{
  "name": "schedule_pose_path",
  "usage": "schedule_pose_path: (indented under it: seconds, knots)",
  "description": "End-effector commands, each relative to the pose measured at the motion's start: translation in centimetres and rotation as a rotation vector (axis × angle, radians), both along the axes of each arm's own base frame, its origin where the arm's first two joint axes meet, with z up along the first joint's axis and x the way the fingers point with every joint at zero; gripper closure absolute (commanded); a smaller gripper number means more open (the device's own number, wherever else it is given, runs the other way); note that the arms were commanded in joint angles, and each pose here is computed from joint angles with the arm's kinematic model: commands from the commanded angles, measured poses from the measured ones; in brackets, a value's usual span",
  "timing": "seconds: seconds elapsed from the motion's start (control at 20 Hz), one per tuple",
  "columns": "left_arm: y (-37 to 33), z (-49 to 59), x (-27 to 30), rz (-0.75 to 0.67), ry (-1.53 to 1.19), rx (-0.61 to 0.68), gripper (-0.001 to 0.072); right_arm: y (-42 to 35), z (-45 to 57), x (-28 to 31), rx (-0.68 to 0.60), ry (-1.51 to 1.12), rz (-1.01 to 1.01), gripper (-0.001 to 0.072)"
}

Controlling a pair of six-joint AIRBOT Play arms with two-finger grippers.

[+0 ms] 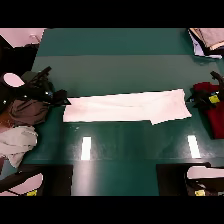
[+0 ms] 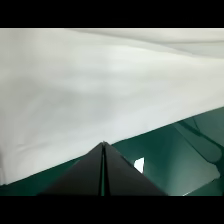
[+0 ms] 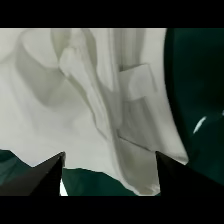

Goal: Fold the shirts.

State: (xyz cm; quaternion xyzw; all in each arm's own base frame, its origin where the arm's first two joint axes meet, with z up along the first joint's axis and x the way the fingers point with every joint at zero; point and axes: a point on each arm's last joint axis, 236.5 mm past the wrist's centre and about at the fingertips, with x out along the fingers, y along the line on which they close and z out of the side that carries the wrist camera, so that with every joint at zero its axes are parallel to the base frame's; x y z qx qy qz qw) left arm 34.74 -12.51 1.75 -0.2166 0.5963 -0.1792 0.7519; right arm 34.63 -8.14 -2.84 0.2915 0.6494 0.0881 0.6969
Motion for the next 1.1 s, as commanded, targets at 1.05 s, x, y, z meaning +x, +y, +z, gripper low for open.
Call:
schedule_pose_path:
  seconds: [1.05]
  knots:
    - [-8.8,0.6,-1.4,-0.115,-0.05,-0.037,0.0686,5.2,-3.6,1.7,0.343,-0.005,0.244,0.0137]
